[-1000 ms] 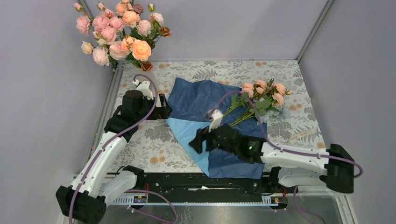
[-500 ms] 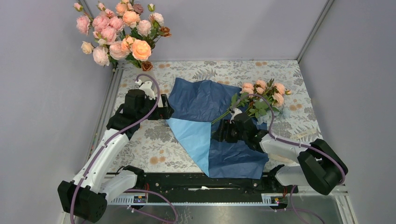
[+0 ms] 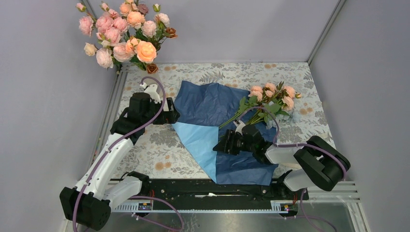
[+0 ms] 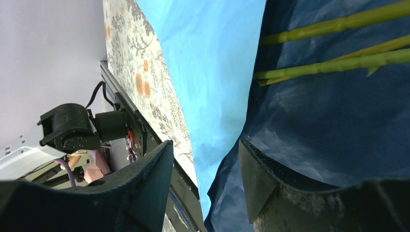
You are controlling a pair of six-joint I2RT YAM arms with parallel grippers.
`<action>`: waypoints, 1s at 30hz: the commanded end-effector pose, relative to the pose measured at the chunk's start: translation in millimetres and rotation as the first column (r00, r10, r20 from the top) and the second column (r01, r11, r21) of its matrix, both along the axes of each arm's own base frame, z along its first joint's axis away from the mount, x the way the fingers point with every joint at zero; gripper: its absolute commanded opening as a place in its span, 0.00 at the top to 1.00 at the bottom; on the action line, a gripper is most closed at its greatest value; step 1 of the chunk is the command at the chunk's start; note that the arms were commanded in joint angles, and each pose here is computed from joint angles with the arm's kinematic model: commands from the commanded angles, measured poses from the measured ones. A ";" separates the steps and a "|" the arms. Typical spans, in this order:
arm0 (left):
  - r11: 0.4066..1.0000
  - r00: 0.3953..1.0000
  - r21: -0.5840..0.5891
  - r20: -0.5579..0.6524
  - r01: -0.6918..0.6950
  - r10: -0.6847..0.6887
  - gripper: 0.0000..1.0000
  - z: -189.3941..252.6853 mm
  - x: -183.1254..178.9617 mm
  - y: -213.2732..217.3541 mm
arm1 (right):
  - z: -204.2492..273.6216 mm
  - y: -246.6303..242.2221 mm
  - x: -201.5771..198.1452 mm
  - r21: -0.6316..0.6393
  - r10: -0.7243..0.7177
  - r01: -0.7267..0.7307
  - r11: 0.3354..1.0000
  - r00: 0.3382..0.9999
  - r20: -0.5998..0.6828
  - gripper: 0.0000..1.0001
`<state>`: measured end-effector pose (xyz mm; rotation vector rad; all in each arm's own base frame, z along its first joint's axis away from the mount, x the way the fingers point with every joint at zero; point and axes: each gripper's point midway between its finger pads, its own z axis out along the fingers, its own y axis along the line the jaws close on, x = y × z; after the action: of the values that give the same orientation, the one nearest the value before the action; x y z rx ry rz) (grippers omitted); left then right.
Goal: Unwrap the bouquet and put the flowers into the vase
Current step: Unfold the wrapping paper at the center of the board.
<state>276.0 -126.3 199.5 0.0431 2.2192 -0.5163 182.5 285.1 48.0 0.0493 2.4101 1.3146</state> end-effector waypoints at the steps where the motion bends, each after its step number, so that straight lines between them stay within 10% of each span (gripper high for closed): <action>1: 1.000 0.998 -0.013 0.069 -0.010 0.011 0.04 21.1 7.6 1.1 | 4.5 14.7 -3.6 0.038 0.033 -0.034 0.999 0.999 0.020 0.42; 17: 1.000 0.997 -0.027 0.077 0.007 -0.004 0.04 25.1 4.8 -1.7 | 18.9 50.5 -18.2 0.083 0.073 -0.079 0.993 0.995 0.063 0.47; 30: 0.999 0.997 -0.039 0.071 0.019 -0.016 0.04 25.0 3.2 -4.5 | 32.1 69.5 -44.2 -0.283 0.293 -0.197 0.939 0.890 0.351 0.46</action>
<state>274.5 -127.1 200.0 0.0473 2.2202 -0.5241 138.7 351.3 87.7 -0.4034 2.2771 1.1682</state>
